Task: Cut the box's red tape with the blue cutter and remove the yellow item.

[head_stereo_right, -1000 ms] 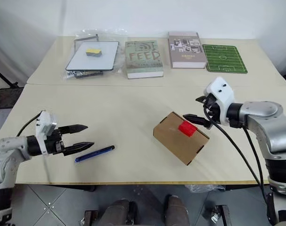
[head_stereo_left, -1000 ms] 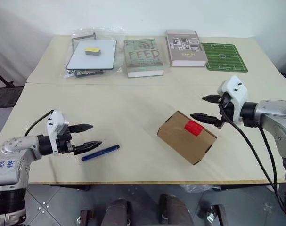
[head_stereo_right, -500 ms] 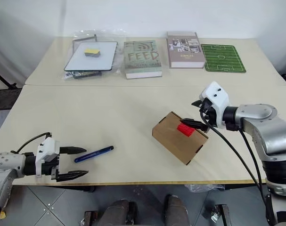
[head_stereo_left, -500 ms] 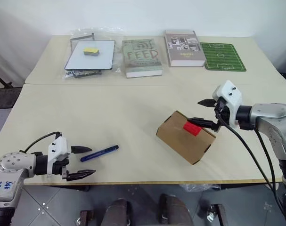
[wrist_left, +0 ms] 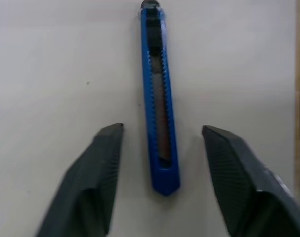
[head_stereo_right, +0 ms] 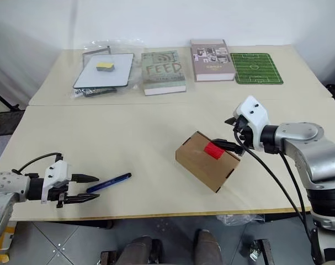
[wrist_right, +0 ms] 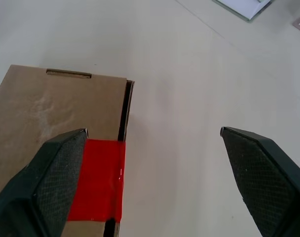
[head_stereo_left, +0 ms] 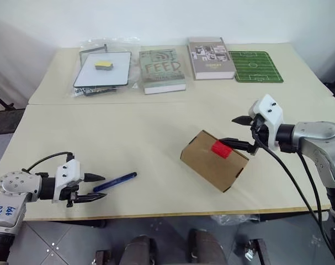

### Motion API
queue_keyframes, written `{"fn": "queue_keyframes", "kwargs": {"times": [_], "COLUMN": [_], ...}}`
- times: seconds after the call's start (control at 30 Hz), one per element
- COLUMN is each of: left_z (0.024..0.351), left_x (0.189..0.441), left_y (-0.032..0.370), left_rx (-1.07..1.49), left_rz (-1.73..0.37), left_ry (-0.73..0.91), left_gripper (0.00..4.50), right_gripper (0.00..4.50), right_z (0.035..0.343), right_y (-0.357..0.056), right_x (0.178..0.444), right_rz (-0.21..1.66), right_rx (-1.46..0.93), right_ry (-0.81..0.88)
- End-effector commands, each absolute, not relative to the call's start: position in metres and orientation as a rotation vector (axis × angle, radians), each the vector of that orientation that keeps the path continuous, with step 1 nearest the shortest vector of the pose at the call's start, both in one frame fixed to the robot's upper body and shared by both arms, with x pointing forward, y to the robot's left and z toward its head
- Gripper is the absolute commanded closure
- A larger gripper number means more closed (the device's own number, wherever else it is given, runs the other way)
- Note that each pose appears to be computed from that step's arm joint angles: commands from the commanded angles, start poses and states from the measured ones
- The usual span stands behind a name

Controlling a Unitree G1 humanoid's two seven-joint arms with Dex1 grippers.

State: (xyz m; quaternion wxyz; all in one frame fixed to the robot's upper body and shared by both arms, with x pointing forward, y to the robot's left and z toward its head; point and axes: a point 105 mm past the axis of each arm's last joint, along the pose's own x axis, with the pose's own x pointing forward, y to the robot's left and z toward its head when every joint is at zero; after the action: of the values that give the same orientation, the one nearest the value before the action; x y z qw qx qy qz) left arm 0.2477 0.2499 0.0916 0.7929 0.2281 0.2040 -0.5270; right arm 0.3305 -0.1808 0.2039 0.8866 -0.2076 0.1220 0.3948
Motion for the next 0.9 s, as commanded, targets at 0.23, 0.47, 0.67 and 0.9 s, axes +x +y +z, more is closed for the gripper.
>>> {"fn": "queue_keyframes", "kwargs": {"times": [0.23, 0.47, 0.67, 0.9], "left_z": [0.058, 0.058, 0.057, 0.057], "left_x": [0.233, 0.233, 0.227, 0.224], "left_y": [0.247, 0.239, 0.229, 0.223], "left_rx": [0.483, 0.474, 0.463, 0.495], "left_rz": [-1.189, -1.189, -1.235, -1.248], "left_ry": [0.582, 0.565, 0.567, 0.557], "left_gripper": [3.0, 3.8, 4.03, 4.03], "right_gripper": [0.0, 0.0, 0.0, 0.0], "right_z": [0.214, 0.216, 0.217, 0.227], "right_y": [-0.18, -0.176, -0.127, -0.051], "right_x": [0.328, 0.325, 0.297, 0.272], "right_rz": [0.809, 0.831, 1.035, 1.243], "right_rx": [-0.444, -0.465, -0.517, -0.536], "right_ry": [0.205, 0.206, 0.199, 0.126]}}
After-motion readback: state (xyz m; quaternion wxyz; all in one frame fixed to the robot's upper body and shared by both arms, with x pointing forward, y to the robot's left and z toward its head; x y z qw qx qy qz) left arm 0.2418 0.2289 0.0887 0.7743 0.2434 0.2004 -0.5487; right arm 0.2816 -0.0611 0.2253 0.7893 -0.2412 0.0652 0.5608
